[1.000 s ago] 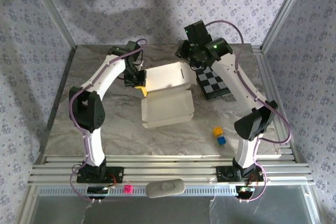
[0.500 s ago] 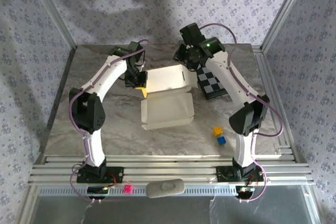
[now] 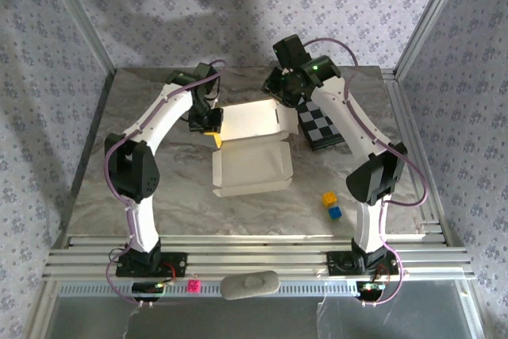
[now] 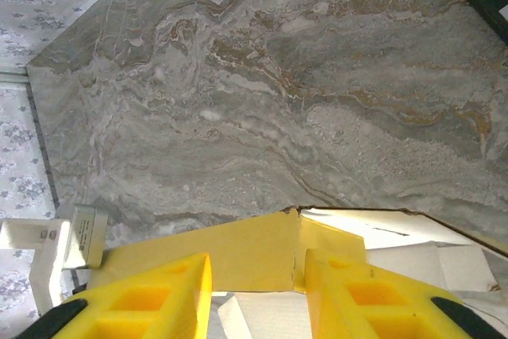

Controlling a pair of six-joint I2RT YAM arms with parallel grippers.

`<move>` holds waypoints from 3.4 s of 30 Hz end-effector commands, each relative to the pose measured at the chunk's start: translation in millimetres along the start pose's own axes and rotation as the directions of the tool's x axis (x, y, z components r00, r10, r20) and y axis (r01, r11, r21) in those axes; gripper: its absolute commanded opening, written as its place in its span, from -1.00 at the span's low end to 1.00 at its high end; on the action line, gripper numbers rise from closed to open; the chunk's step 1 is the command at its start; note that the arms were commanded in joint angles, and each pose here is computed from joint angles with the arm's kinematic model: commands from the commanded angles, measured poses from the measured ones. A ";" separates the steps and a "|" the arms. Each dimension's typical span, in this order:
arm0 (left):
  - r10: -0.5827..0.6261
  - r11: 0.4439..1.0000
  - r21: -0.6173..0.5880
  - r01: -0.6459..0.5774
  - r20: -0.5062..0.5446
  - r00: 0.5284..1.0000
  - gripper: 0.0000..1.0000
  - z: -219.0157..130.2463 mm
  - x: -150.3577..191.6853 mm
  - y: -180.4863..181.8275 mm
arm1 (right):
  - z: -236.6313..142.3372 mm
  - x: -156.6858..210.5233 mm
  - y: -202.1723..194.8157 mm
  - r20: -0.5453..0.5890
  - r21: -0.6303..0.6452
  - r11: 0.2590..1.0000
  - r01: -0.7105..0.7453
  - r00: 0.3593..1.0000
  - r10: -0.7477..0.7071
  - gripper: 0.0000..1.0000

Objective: Fold the paper box

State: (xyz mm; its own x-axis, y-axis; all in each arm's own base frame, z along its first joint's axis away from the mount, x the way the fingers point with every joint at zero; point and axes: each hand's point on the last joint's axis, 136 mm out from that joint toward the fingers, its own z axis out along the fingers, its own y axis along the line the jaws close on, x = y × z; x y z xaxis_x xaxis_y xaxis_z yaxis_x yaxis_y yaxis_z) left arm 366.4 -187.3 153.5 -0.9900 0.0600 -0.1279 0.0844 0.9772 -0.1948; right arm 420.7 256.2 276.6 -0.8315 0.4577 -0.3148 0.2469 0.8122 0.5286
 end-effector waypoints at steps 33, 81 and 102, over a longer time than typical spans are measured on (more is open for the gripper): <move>-0.007 0.999 0.037 0.005 0.048 0.999 -1.00 -26.1 -2.4 -11.0 | 38.1 9.5 -25.8 -0.046 0.024 0.979 -0.200 0.978 0.201 -1.00; -0.191 0.948 0.265 0.175 0.034 0.981 -1.00 -30.0 -31.7 -17.0 | 48.6 -5.2 -93.9 -0.096 -0.400 0.837 -0.374 0.925 0.368 -0.05; -0.203 0.940 0.289 0.183 0.040 0.978 -1.00 -35.1 -31.7 -18.5 | 66.0 2.4 -64.0 -0.141 -0.379 0.876 -0.298 0.954 0.263 -0.03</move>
State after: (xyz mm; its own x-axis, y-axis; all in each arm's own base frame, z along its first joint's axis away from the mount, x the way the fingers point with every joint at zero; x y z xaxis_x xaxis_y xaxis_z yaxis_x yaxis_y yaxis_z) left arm 389.6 -192.6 174.3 -0.9852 -0.1451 -0.0910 -0.0931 0.8997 -0.4265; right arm 441.5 216.9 191.8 -0.7618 0.6461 -0.0478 0.2913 0.4075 0.8655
